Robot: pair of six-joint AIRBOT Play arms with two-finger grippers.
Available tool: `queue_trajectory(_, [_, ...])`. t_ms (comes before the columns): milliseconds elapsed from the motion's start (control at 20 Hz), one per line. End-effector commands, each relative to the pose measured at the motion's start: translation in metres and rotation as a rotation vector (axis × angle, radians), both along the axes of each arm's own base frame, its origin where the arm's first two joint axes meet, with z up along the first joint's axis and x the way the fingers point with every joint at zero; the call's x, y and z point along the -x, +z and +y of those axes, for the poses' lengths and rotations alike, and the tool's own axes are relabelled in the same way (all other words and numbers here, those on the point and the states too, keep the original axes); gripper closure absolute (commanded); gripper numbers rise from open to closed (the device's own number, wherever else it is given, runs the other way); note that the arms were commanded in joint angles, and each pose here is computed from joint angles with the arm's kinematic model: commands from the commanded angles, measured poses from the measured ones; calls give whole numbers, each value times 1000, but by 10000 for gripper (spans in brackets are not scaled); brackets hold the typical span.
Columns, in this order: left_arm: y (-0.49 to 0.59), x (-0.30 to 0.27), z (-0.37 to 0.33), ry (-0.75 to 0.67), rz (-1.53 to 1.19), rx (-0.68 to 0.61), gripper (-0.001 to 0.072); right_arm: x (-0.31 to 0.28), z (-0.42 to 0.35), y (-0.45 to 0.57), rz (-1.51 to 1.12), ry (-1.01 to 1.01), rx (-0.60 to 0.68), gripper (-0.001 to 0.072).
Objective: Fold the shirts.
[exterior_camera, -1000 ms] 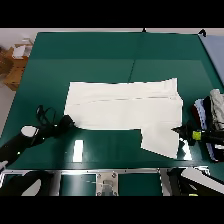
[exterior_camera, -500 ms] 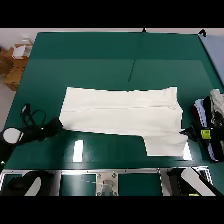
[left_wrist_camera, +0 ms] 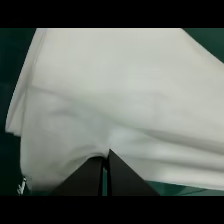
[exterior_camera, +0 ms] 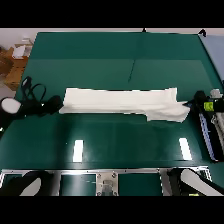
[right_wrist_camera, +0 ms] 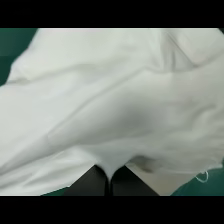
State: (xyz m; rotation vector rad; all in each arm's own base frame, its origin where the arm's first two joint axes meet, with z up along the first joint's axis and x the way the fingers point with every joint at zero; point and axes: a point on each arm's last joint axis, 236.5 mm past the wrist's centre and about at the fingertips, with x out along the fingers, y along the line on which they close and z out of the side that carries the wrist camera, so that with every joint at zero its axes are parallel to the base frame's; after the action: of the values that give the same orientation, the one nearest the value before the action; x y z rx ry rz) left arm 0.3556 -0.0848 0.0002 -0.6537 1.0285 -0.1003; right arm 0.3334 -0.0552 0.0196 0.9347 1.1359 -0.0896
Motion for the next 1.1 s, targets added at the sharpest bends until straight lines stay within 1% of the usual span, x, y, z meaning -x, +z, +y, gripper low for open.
queue_trajectory(0, [-16,-58,-24,-83,11,-13,684,-55,-1,2,-54,-2,-31,694])
queue_trajectory(150, [-44,-98,-31,-95,55,-14,684,-88,-2,-33,-23,3,-46,694])
queue_trajectory(300, [-60,-125,-31,-86,59,-15,682,-127,-3,-63,-65,-9,-69,693])
queue_trajectory(350, [-57,-136,-31,-67,35,-6,679,-137,-4,-70,-76,-18,-89,678])
queue_trajectory(400, [-51,-146,-29,-49,2,-8,395,-146,-6,-73,-87,-24,-108,578])
queue_trajectory(450, [-40,-158,-23,-29,-40,-15,-13,-153,-12,-73,-102,-24,-108,481])
queue_trajectory(500, [-28,-166,-17,-20,-65,-14,49,-157,-19,-67,-122,-10,-96,448])
queue_trajectory(550, [-15,-172,-9,-18,-77,-9,47,-159,-28,-58,-152,13,-78,409])
queue_trajectory(600, [-4,-174,-3,-24,-72,0,47,-156,-38,-46,-179,65,-53,315])
queue_trajectory(650, [6,-174,4,-36,-61,11,47,-149,-51,-40,-187,113,-21,179])
queue_trajectory(750, [21,-168,12,-65,-27,28,47,-128,-72,-43,-149,192,39,106])
queue_trajectory(800, [25,-165,13,-79,-15,33,47,-117,-80,-50,-125,226,71,106])
queue_trajectory(850, [29,-163,12,-92,-8,37,47,-108,-84,-58,-95,257,79,53])
queue_trajectory(900, [30,-162,11,-96,-7,41,48,-99,-82,-68,-64,284,55,22])
queue_trajectory(1050, [32,-156,0,-114,15,85,48,-79,-62,-96,-13,407,-42,20])
